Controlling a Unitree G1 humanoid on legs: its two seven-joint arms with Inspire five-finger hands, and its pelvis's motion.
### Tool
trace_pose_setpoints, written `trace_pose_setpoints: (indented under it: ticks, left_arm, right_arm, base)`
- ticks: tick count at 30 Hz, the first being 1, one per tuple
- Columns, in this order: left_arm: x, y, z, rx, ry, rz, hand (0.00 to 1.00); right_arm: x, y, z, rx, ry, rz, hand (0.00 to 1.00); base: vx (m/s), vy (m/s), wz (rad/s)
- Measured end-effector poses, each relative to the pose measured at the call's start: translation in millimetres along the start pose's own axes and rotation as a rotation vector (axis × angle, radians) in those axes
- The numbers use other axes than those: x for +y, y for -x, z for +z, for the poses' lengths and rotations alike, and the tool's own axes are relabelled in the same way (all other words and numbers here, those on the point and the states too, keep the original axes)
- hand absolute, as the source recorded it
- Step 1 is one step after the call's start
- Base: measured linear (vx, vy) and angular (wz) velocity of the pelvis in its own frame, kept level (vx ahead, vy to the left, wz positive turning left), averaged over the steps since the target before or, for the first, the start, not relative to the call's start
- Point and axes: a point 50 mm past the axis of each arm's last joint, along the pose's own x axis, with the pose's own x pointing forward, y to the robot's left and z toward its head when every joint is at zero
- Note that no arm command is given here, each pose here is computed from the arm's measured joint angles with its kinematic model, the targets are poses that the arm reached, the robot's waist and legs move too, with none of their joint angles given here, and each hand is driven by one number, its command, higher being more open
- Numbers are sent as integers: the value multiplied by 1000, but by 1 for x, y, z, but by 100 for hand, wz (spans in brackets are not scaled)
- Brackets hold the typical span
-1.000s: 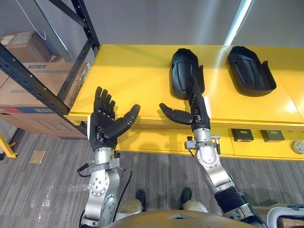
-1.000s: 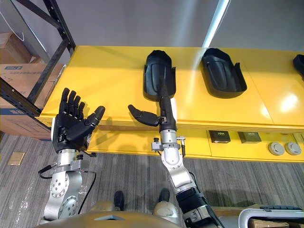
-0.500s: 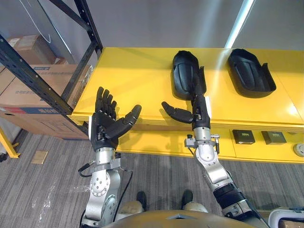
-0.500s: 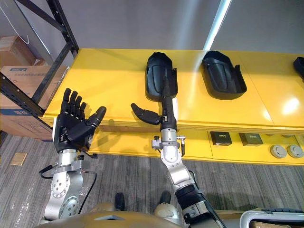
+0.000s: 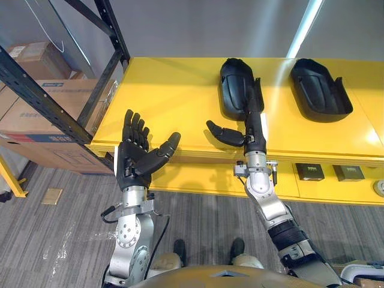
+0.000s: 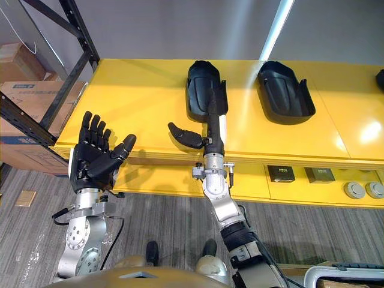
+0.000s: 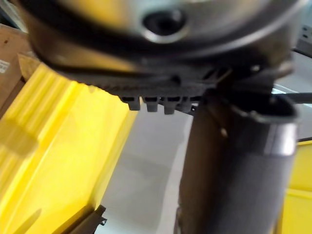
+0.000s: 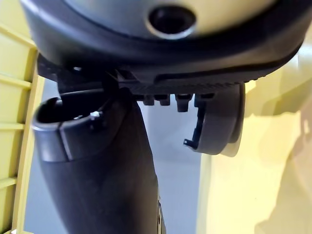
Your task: Walk over and take three plastic housings, then place them on the shelf
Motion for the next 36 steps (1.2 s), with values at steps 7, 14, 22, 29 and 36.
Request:
trace_pose_setpoints:
  ticks: [7, 14, 22, 29, 36]
  left_arm:
    - [-4, -5, 3, -21, 7, -16, 100]
    - [-5, -6, 3, -25, 8, -20, 100]
    - [-4, -6, 4, -31, -5, -12, 100]
    - [-3, -6, 10, -60, -28, -9, 100]
    - [-2, -7, 15, -83, -30, -33, 100]
  right_arm:
    - [-1, -9, 3, -8, 6, -6, 100]
    - [3, -12, 14, -75, -22, 31, 100]
    - [0, -1, 81, -378, -182, 72, 100]
    - [-14, 33, 88, -418, -231, 40, 100]
    - [-34, 54, 59, -252, -191, -100, 100]
  base:
    - [0, 0, 0]
    - [0, 0, 0]
    - [0, 0, -4]
    - [-14, 4, -14]
    - [8, -6, -14]
